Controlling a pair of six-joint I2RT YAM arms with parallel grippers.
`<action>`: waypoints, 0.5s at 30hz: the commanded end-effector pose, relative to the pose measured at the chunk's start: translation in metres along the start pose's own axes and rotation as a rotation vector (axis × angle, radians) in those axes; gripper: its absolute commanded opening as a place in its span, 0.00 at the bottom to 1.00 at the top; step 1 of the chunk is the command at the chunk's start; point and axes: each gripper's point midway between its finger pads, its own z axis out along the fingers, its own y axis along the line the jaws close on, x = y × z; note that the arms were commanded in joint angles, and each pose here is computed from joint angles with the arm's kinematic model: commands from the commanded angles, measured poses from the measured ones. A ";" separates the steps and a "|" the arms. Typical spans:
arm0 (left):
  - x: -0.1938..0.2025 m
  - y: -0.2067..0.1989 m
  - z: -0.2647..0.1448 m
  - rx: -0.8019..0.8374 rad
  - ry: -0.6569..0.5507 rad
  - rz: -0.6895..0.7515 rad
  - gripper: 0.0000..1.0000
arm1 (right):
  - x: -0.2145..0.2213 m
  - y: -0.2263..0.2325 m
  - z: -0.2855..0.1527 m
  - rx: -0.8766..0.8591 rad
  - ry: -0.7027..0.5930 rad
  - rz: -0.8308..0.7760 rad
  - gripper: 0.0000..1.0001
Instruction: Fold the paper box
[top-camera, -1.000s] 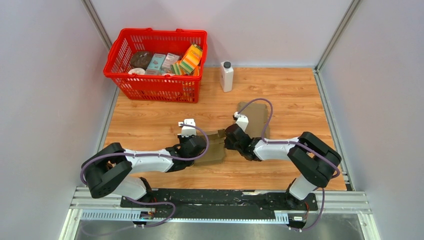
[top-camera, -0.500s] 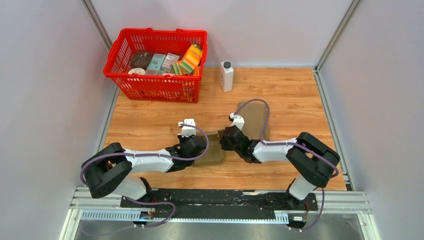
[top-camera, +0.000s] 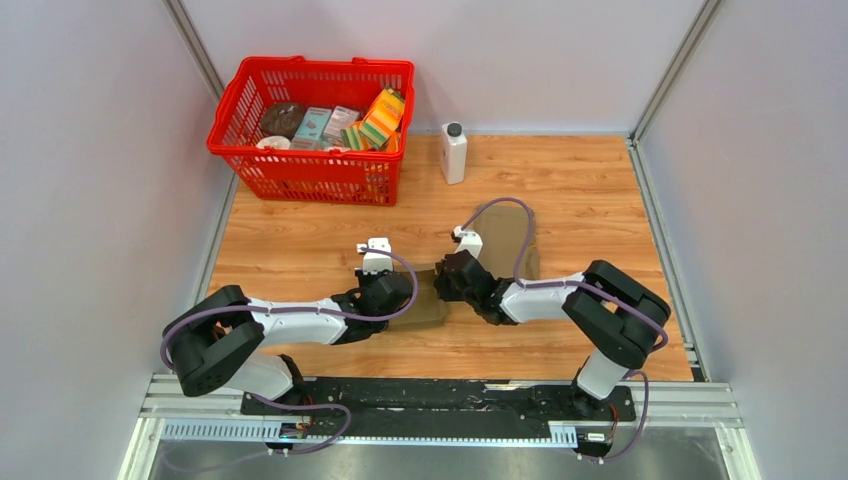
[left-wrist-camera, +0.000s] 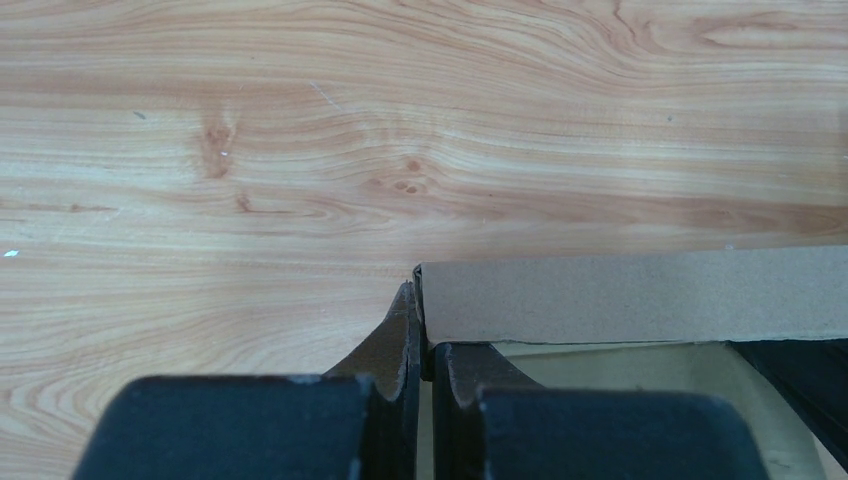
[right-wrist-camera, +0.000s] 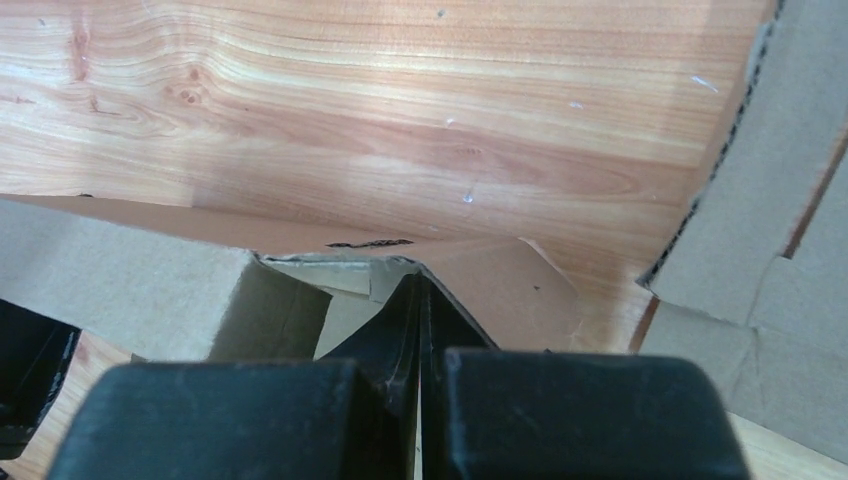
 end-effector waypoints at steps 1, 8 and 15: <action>0.011 0.002 -0.001 -0.002 0.042 0.030 0.00 | -0.004 0.015 0.001 -0.048 0.026 0.020 0.00; 0.012 0.006 -0.002 -0.006 0.042 0.036 0.00 | -0.035 0.019 -0.051 -0.075 -0.009 -0.024 0.21; 0.010 0.004 -0.002 -0.001 0.038 0.039 0.00 | -0.002 0.025 -0.036 -0.132 0.097 0.044 0.05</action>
